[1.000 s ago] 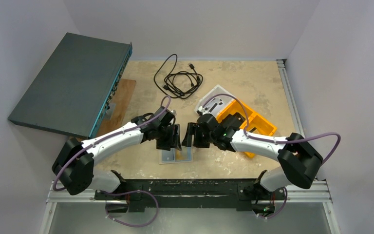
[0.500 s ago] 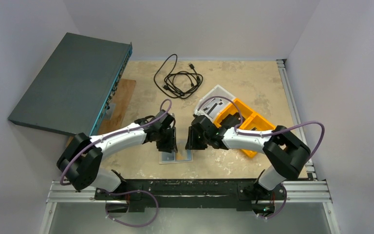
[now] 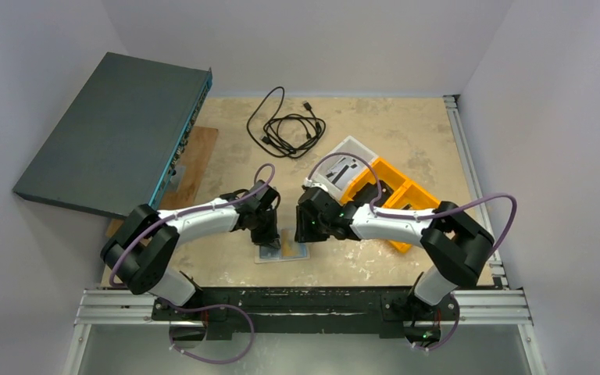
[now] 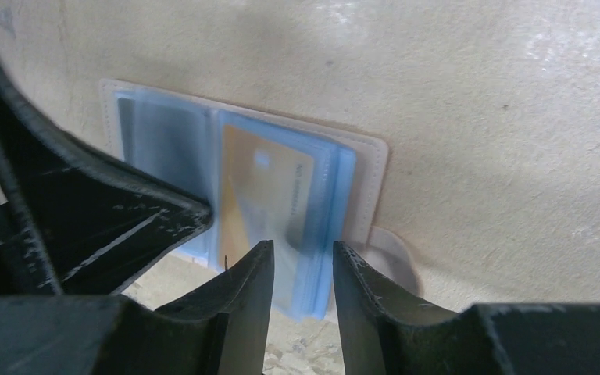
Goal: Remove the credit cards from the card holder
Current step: Remove the credit card from the card holder.
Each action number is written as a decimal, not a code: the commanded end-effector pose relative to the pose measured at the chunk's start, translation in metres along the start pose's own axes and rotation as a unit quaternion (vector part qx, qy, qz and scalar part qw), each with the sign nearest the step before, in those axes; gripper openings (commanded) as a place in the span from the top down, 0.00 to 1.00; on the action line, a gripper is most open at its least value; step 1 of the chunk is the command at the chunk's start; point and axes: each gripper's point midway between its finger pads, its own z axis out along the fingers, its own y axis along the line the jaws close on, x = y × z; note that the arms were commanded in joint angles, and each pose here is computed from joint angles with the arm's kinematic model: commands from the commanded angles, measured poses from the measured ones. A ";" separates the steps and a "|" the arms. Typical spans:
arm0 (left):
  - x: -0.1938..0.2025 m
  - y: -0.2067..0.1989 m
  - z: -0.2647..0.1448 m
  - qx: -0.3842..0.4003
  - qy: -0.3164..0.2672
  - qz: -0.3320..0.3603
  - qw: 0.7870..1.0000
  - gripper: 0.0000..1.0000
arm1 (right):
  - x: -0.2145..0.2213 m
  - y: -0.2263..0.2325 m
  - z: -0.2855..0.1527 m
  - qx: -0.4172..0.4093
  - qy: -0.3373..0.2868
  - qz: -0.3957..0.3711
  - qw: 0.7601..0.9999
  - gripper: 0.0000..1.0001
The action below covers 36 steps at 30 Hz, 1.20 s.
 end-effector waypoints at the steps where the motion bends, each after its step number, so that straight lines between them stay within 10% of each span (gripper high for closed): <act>1: 0.002 0.019 0.013 -0.028 -0.003 -0.016 0.999 1.00 | -0.024 0.020 -0.014 0.005 -0.044 -0.034 0.998 0.66; 36: 0.005 0.029 0.009 -0.030 -0.004 -0.026 0.999 1.00 | 0.009 0.009 0.004 0.027 0.004 -0.015 1.000 0.57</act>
